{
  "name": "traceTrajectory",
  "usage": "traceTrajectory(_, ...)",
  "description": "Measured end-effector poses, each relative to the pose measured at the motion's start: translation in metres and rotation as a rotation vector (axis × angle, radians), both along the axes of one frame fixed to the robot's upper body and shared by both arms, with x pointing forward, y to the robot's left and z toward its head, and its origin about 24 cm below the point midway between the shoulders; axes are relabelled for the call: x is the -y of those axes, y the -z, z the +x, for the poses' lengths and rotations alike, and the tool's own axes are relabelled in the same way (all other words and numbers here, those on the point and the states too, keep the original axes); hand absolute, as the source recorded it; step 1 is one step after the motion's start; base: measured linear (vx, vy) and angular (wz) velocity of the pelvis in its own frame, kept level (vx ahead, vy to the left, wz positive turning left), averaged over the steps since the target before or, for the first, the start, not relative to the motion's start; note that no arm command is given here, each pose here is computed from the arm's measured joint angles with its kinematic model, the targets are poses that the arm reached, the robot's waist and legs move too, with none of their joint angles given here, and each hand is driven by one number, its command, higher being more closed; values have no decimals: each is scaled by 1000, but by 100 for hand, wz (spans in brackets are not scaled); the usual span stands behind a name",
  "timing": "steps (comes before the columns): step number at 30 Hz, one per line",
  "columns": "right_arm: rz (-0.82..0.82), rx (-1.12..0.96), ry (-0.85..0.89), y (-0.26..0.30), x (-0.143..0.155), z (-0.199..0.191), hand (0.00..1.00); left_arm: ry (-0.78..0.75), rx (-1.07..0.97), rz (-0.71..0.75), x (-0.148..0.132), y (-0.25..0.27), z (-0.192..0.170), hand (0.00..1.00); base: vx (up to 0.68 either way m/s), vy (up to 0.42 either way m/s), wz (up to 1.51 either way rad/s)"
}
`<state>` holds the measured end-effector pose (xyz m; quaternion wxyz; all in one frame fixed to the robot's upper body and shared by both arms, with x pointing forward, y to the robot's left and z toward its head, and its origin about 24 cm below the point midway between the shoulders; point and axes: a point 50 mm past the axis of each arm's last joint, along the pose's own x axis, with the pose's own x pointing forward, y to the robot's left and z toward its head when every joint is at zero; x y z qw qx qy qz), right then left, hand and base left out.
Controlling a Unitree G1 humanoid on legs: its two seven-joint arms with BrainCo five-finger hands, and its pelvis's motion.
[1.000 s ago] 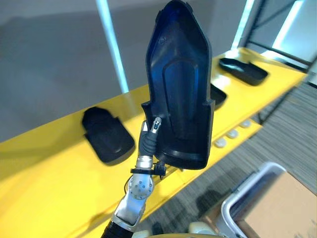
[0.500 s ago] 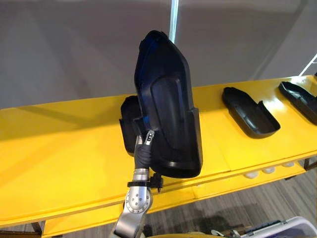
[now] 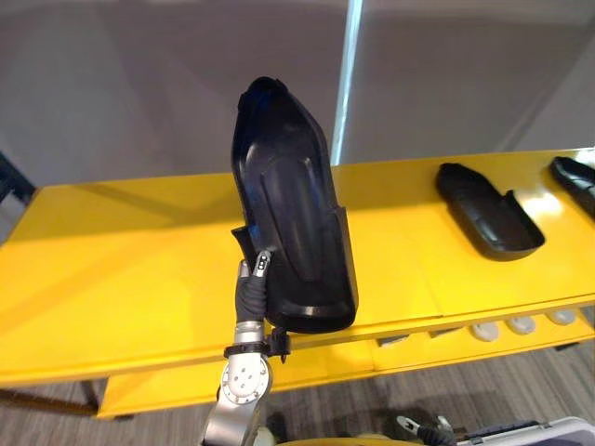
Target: Walk over and take plastic housings, then place them on the shelf
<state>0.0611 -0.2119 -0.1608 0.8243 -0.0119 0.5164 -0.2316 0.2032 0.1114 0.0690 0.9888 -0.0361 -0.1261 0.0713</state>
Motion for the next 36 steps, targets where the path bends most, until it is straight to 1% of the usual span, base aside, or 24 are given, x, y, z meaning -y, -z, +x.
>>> traceTrajectory(5,-26,-17,8,0,7,-2,0,50,29,-39,13,-7,4,100,15,495,34)
traceTrajectory(7,2,-23,45,2,-3,-1,0,67,37,9,6,-7,7,100,7,524,16)
traceTrajectory(9,-3,-18,21,2,-4,3,0,63,17,22,3,-2,8,100,-88,547,-61)
traceTrajectory(10,-23,-16,0,0,3,7,0,62,6,30,2,1,8,100,-124,577,-110)
traceTrajectory(12,-16,4,-15,-1,0,15,0,60,-13,43,0,6,10,100,-111,438,-72)
traceTrajectory(13,-11,7,-15,-1,-2,15,0,64,-28,47,1,9,10,100,-82,410,-19)
traceTrajectory(15,10,-11,-11,1,-2,5,0,115,-40,45,11,12,8,100,-64,306,-15)
traceTrajectory(16,11,-10,-10,1,-2,4,0,133,-37,47,14,11,7,100,-80,193,13)
traceTrajectory(17,16,-17,1,2,-3,-1,0,183,-34,43,24,10,6,100,-48,119,40)
traceTrajectory(21,31,-19,22,1,-2,-10,0,222,-23,32,38,7,3,100,-1,67,44)
traceTrajectory(23,36,-10,36,1,-3,-12,0,224,-6,33,38,3,3,100,1,9,32)
traceTrajectory(30,53,30,53,-1,-13,-6,0,169,-1,39,23,1,1,100,-17,-33,-20)
traceTrajectory(36,48,13,59,-1,-13,-15,0,103,-34,80,10,7,1,100,-13,18,-34)
